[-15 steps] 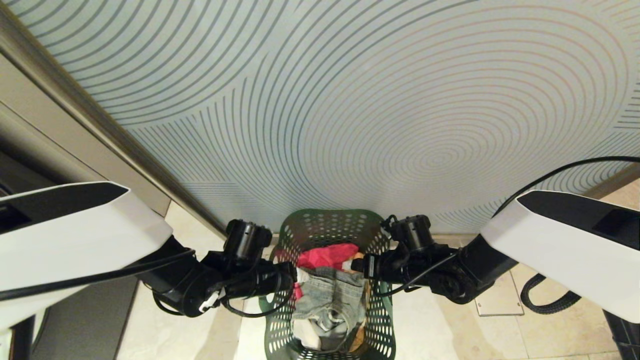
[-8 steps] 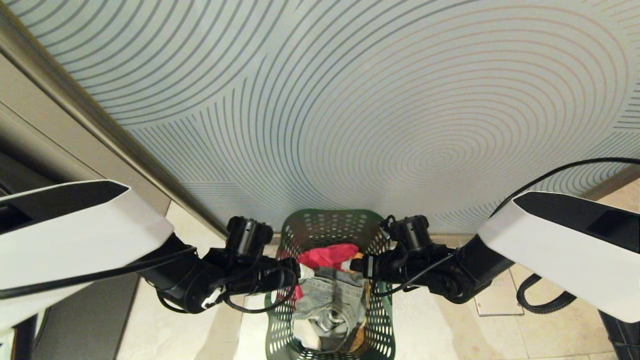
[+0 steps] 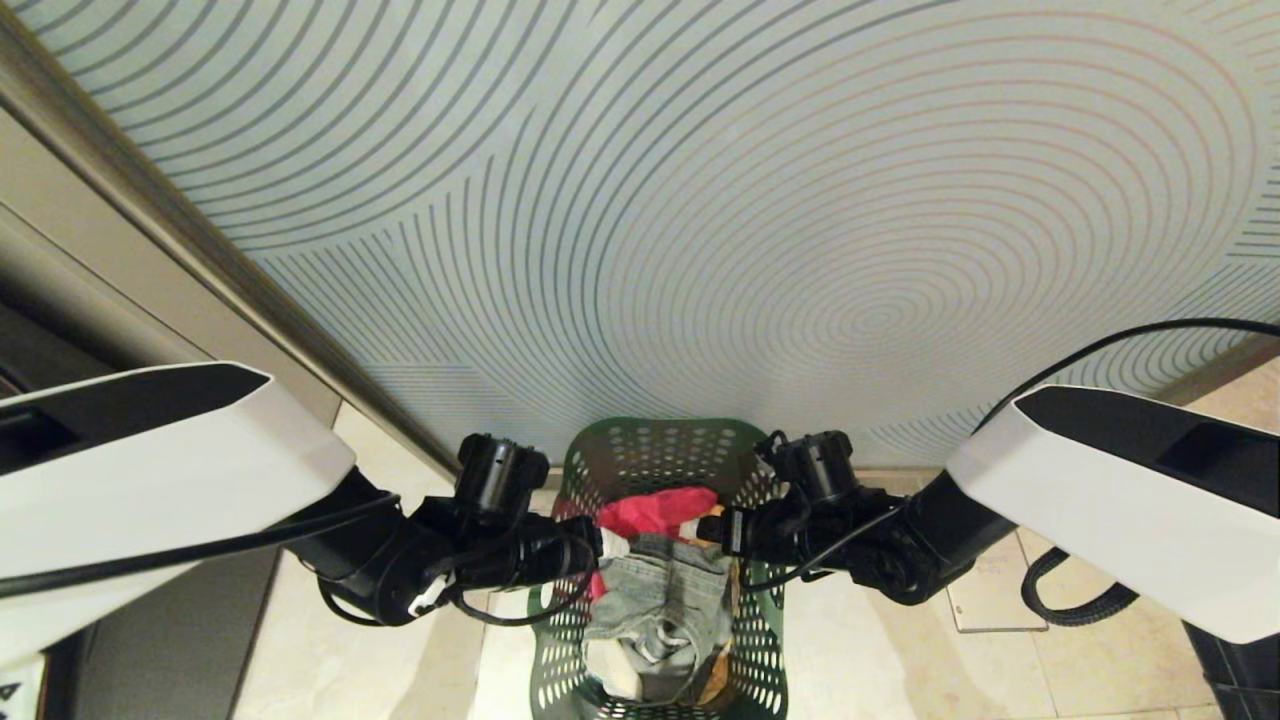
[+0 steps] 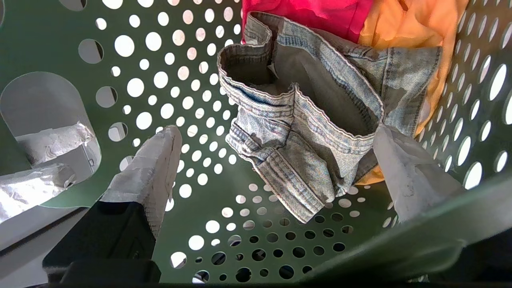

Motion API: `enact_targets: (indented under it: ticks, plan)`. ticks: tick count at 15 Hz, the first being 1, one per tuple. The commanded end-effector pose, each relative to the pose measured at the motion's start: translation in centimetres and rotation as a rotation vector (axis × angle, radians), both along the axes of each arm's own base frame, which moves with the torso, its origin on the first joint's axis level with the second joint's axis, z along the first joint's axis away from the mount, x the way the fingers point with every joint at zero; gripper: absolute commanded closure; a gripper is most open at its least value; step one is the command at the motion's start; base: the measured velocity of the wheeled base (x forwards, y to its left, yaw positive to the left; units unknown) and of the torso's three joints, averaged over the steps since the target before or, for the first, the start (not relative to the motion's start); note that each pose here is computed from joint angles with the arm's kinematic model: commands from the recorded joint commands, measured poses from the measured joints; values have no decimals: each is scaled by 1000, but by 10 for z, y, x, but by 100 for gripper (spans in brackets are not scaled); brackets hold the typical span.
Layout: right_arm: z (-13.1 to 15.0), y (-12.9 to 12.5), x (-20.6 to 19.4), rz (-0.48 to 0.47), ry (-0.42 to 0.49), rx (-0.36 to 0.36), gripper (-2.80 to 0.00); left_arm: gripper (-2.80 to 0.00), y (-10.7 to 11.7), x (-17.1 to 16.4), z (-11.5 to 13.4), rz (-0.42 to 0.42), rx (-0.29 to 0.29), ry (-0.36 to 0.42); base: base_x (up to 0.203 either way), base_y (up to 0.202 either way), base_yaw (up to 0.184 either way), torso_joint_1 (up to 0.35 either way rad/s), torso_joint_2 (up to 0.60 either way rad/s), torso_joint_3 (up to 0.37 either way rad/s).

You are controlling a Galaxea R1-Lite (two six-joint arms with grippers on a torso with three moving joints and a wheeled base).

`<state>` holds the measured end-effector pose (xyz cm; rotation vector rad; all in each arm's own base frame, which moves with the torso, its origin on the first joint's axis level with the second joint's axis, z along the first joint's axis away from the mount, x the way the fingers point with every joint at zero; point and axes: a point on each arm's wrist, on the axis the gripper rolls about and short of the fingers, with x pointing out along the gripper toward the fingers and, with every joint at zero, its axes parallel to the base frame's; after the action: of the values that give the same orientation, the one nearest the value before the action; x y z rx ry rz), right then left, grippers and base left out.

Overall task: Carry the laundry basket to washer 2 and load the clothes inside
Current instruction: Pick up the clothes basket and put it beside the washing machine

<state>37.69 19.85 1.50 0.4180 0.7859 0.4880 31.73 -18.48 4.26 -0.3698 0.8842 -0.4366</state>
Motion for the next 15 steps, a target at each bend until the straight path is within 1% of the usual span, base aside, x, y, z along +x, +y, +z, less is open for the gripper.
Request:
enact_targets:
  ticks: [1, 2, 3, 9, 14, 15]
  plan:
    - [-2, 1, 0, 1, 3, 1, -280, -280, 0, 0, -1, 2, -2, 2, 0, 0, 0, 0, 0, 0]
    - [-2, 1, 0, 2, 3, 2, -280, -280, 0, 0, -2, 2, -1, 4, 0, 0, 0, 0, 0, 0]
    - [-3, 1, 0, 1, 5, 2, -280, 0, 0, 1, -2, 2, -1, 5, 0, 0, 0, 0, 0, 0]
    - [-2, 1, 0, 2, 2, 6, -280, 0, -1, 0, -4, 0, 2, 9, 0, 0, 0, 0, 0, 0]
    - [9, 2, -3, 5, -18, 15, -280, 0, -2, -2, -1, -6, -1, 4, 0, 0, 0, 0, 0, 0]
    - [10, 2, -3, 6, -20, 14, -228, 0, -2, -1, -1, -6, -1, 4, 0, 0, 0, 0, 0, 0]
